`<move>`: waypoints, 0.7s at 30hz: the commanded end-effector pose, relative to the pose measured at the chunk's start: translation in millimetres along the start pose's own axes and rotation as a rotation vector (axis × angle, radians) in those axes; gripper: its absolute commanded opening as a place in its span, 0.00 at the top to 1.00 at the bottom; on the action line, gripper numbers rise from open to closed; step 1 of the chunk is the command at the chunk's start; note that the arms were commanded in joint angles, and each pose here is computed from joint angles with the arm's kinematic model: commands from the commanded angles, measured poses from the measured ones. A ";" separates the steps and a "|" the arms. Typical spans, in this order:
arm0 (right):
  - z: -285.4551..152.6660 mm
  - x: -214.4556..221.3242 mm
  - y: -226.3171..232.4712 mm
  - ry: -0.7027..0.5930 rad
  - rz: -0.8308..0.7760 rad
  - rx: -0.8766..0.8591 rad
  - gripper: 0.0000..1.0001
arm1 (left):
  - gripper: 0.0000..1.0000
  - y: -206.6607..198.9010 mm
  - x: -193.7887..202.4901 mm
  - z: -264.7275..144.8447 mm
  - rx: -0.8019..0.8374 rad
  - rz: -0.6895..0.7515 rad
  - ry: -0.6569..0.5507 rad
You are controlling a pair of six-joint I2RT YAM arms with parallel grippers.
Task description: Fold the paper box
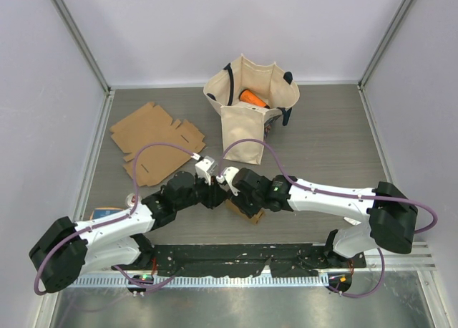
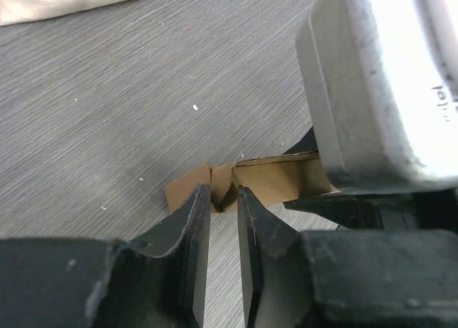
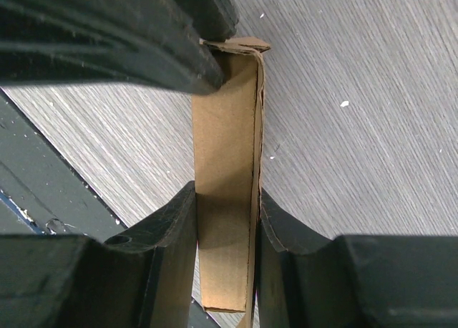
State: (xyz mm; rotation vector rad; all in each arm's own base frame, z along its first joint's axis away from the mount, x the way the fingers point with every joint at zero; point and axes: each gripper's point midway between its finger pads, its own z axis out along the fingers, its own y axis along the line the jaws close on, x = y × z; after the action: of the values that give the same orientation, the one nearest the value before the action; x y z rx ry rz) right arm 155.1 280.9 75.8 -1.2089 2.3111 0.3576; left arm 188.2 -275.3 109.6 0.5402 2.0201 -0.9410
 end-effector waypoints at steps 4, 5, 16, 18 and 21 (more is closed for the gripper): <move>-5.7 -29.9 3.9 -0.105 -0.001 0.000 0.71 | 0.65 -3.6 -14.9 3.0 -0.002 0.019 -0.040; -5.5 -29.7 3.6 -0.105 -0.001 0.001 0.71 | 0.64 -2.6 -16.7 3.0 -0.010 0.021 -0.047; -4.1 -26.0 5.0 -0.089 -0.008 -0.008 0.71 | 0.54 -6.3 -42.0 -4.2 -0.018 0.044 -0.130; -3.7 -25.9 6.6 -0.088 -0.011 -0.014 0.71 | 0.58 -11.0 -44.0 -4.1 0.008 0.047 -0.140; -2.8 -25.1 8.4 -0.083 -0.013 -0.025 0.71 | 0.59 -17.3 -45.3 -2.2 0.044 0.044 -0.149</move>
State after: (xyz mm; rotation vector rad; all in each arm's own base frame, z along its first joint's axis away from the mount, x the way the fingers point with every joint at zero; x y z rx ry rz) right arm 155.2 286.4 78.0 -1.2089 2.2891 0.3729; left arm 197.2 -268.4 114.9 0.4930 2.0008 -0.8838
